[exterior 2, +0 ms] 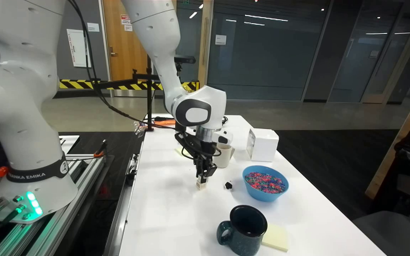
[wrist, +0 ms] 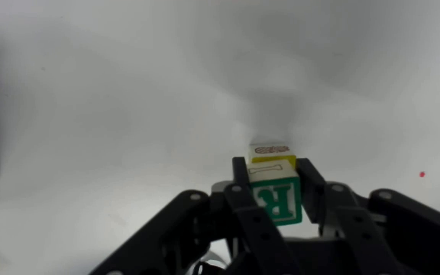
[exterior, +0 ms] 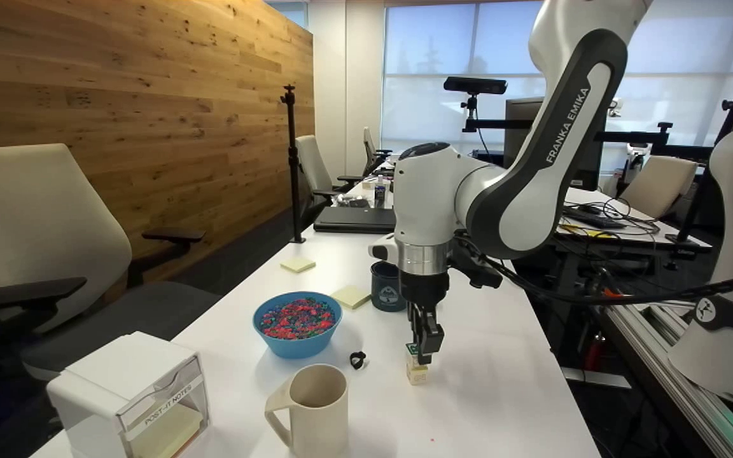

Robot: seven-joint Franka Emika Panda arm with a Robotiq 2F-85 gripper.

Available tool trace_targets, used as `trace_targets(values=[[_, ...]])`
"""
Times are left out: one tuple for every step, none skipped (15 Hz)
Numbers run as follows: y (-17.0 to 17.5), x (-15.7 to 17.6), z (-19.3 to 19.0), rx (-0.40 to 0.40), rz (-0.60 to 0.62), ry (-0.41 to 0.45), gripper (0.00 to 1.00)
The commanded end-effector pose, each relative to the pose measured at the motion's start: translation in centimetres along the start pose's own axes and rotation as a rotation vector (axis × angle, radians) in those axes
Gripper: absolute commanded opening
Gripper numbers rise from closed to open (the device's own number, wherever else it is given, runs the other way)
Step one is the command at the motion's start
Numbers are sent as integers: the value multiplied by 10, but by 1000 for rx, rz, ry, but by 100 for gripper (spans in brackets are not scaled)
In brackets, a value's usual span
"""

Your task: Put the top cube inside the black cup

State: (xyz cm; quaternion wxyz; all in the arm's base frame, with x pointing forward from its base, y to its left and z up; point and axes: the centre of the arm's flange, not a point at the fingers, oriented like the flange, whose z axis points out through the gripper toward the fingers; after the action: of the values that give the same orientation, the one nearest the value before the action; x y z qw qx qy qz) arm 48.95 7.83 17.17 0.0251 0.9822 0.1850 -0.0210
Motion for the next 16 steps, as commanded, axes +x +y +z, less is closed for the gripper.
trace_targets(values=[[2,-3,-22,-20,3,39,11],[3,-5,-33,-14,13,51,11],[3,-6,-42,-14,22,59,11],[5,-7,-52,-17,32,67,11],[5,-8,-60,-20,42,77,11],[6,-9,-70,-27,53,81,11],[6,-11,-76,-33,61,86,11],[6,-13,-84,-36,70,86,11],[5,-16,-91,-46,82,93,11],[4,-18,-96,-50,104,98,11],[3,-22,-102,-53,133,109,11],[3,-25,-106,-56,173,121,11],[3,-30,-110,-49,223,127,11],[6,-34,-110,-48,281,136,11],[8,-39,-112,-50,335,139,11],[13,-45,-112,-48,396,139,11]])
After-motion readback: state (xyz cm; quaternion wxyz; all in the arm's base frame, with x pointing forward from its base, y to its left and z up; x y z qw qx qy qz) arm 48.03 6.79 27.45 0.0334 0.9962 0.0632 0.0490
